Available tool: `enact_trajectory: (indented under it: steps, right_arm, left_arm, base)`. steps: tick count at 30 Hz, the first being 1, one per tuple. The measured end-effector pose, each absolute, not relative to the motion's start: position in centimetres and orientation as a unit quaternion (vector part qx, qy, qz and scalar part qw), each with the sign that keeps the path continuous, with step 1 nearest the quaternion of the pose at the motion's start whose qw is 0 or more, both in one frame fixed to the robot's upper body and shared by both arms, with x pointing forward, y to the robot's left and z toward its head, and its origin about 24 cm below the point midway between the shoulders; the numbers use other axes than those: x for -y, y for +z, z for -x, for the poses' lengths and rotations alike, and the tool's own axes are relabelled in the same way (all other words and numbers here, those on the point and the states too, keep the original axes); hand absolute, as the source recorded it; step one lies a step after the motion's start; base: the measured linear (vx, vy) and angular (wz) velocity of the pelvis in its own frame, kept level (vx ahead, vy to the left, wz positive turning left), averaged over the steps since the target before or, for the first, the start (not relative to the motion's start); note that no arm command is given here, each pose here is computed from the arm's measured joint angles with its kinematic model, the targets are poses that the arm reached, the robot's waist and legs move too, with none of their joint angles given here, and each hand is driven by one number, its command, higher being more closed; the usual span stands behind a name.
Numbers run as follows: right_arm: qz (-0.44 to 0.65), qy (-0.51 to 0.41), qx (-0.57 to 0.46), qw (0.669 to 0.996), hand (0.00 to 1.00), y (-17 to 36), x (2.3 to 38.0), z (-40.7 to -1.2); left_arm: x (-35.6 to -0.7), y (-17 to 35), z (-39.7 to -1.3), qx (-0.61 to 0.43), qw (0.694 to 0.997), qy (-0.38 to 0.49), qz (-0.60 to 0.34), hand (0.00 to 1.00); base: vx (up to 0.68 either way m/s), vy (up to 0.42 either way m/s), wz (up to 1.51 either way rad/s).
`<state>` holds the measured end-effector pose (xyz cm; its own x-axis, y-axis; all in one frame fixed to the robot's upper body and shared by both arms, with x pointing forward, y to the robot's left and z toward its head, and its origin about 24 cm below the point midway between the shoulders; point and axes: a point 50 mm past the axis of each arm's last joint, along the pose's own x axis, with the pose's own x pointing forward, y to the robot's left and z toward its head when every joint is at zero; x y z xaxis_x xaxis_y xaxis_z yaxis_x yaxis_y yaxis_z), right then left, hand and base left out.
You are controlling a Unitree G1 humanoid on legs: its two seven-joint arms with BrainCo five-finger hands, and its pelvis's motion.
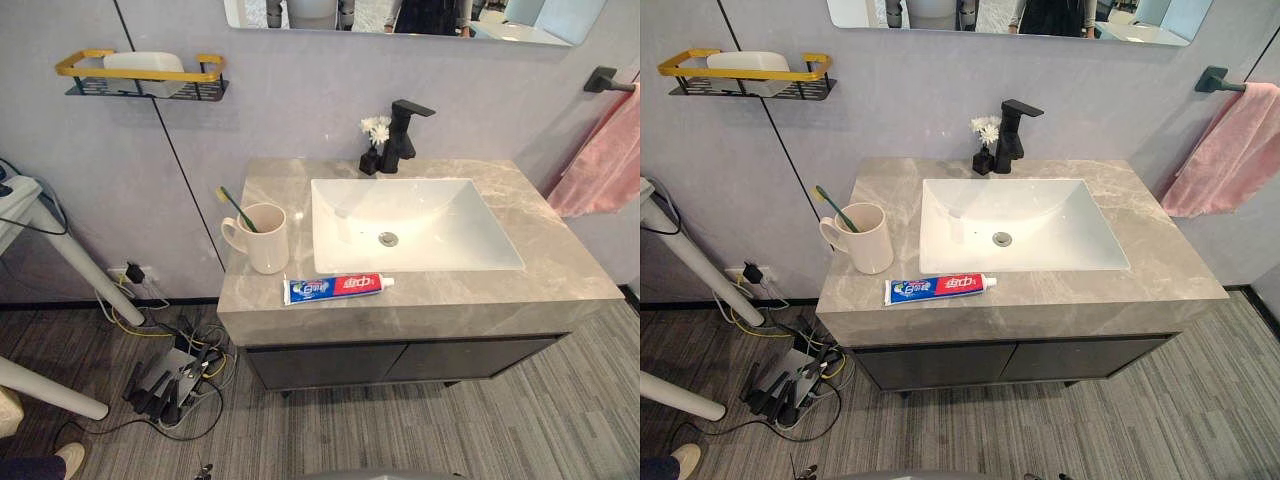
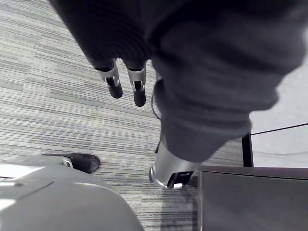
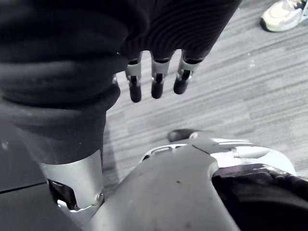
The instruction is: Organize washtable
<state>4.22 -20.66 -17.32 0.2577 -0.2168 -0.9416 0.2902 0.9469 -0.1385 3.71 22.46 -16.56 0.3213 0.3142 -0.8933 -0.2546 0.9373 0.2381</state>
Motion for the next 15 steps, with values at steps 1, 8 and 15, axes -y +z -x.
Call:
enact_trajectory:
  steps: [1,8,15]
  right_arm:
    - [-0.033,-0.160,-0.586,0.793,0.00,-17.31,20.65,-4.27]
    - [-0.041,-0.165,-0.580,0.797,0.00,-17.32,20.57,-4.24]
    - [-0.046,-0.170,-0.583,0.793,0.00,-17.36,20.66,-3.96]
  left_arm:
    - [-22.46,-16.56,-3.72,-0.555,0.813,0.175,-0.027,0.00]
    - [-22.31,-16.69,-3.86,-0.555,0.814,0.171,-0.013,0.00]
    - [-22.69,-16.78,-3.08,-0.561,0.804,0.198,0.017,0.00]
  base:
    - [0.03,-0.005,0.03]
    - [0.07,-0.006,0.13]
    - [0.04,-0.003,0.09]
